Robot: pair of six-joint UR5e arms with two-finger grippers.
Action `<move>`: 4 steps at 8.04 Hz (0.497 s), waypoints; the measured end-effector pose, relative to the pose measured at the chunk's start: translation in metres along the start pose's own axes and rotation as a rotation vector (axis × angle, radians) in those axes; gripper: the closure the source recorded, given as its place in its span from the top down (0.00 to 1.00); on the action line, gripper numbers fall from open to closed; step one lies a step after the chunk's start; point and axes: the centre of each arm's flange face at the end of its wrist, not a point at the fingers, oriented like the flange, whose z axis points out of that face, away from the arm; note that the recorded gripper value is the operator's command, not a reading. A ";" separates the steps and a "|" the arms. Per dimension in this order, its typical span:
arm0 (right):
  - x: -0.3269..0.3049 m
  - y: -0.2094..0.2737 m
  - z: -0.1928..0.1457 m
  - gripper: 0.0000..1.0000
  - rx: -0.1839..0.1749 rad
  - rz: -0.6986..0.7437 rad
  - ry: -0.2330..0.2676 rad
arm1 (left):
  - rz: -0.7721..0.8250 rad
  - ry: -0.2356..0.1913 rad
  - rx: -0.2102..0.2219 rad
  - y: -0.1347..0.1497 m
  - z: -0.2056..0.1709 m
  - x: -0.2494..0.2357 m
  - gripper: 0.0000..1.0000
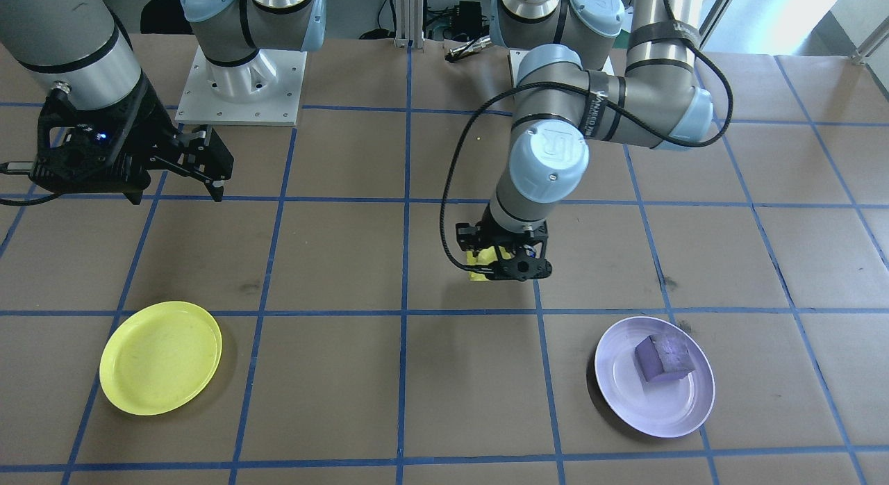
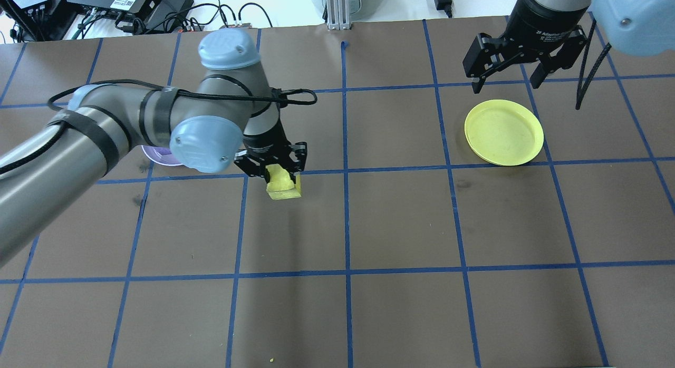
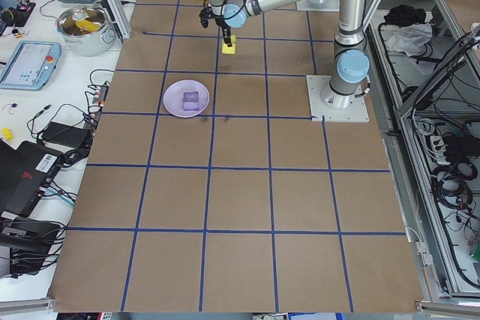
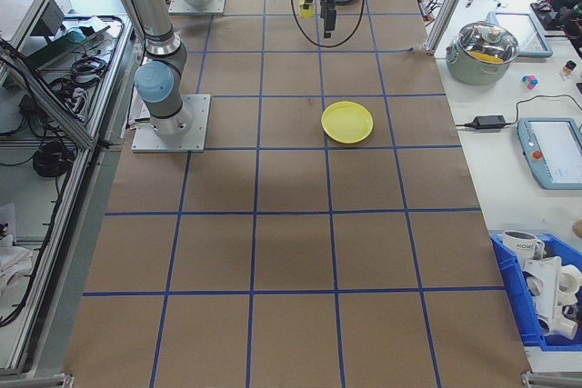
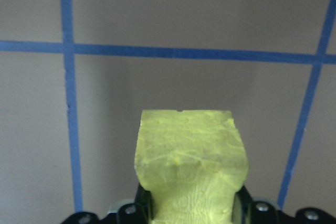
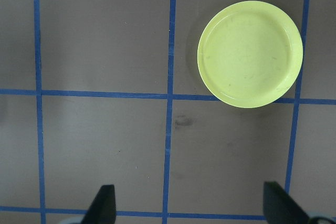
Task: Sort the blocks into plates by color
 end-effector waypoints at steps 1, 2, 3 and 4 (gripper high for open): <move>0.000 0.000 0.000 1.00 0.000 -0.004 0.001 | -0.005 -0.010 -0.011 0.017 0.002 0.036 0.00; 0.000 -0.001 0.001 1.00 -0.001 -0.006 0.001 | -0.017 -0.006 -0.021 0.035 0.004 0.068 0.00; 0.000 -0.001 0.001 1.00 -0.001 -0.006 0.001 | -0.013 0.010 -0.025 0.049 0.004 0.093 0.00; 0.000 -0.001 0.001 1.00 -0.001 -0.006 0.001 | 0.005 0.028 -0.023 0.058 0.001 0.115 0.00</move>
